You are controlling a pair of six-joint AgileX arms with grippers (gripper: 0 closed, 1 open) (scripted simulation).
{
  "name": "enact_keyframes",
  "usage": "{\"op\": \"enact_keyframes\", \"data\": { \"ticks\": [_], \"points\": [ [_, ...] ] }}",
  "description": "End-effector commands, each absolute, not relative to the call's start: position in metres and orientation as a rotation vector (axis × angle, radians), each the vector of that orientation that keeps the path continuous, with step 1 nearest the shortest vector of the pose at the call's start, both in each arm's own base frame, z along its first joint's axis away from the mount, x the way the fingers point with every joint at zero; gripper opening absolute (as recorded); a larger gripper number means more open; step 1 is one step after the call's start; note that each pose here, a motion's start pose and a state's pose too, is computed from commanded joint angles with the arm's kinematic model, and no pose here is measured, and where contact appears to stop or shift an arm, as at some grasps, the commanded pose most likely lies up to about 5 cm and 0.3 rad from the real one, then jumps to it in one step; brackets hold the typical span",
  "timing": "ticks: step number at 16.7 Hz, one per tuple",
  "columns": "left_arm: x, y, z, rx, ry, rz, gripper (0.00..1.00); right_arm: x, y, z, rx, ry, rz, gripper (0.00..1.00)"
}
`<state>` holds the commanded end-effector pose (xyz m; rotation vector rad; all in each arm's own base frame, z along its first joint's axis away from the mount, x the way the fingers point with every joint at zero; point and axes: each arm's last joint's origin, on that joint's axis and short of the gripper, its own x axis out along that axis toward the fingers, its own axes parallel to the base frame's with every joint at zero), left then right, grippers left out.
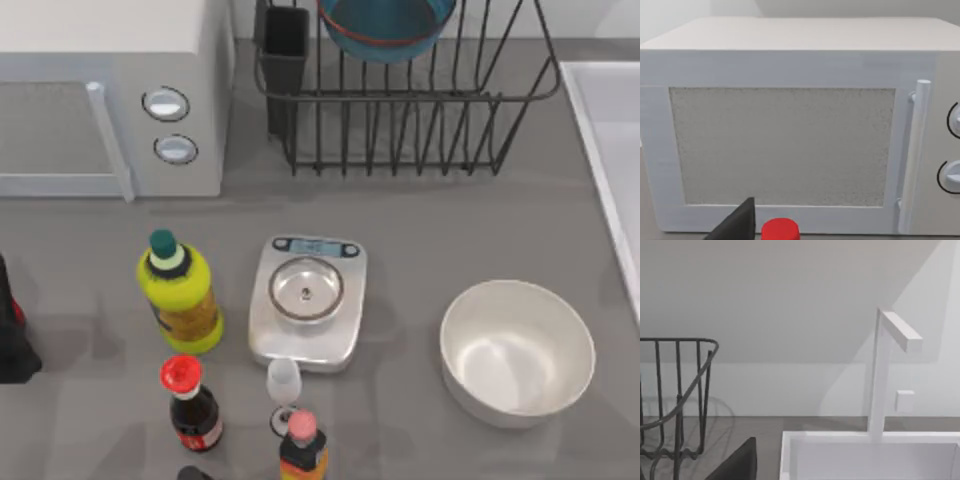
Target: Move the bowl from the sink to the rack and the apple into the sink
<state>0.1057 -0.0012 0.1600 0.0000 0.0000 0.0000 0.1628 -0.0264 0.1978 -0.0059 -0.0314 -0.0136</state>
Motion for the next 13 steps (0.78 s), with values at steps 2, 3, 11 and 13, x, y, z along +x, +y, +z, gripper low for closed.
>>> {"op": "enact_keyframes", "data": {
  "ticks": [2, 3, 11, 13],
  "points": [
    [0.106, -0.001, 0.16, 0.0, 0.0, 0.0, 1.0, 0.141, -0.017, 0.193, -0.004, -0.038, -0.011, 1.0],
    [0.106, -0.001, 0.16, 0.0, 0.0, 0.0, 1.0, 0.132, -0.013, 0.189, -0.002, -0.038, -0.009, 1.0],
    [0.106, -0.001, 0.16, 0.0, 0.0, 0.0, 1.0, 0.106, -0.001, 0.16, 0.0, 0.0, 0.0, 1.0],
    [0.106, -0.001, 0.16, 0.0, 0.0, 0.0, 1.0, 0.106, -0.001, 0.16, 0.0, 0.0, 0.0, 1.0]
  ]
}}
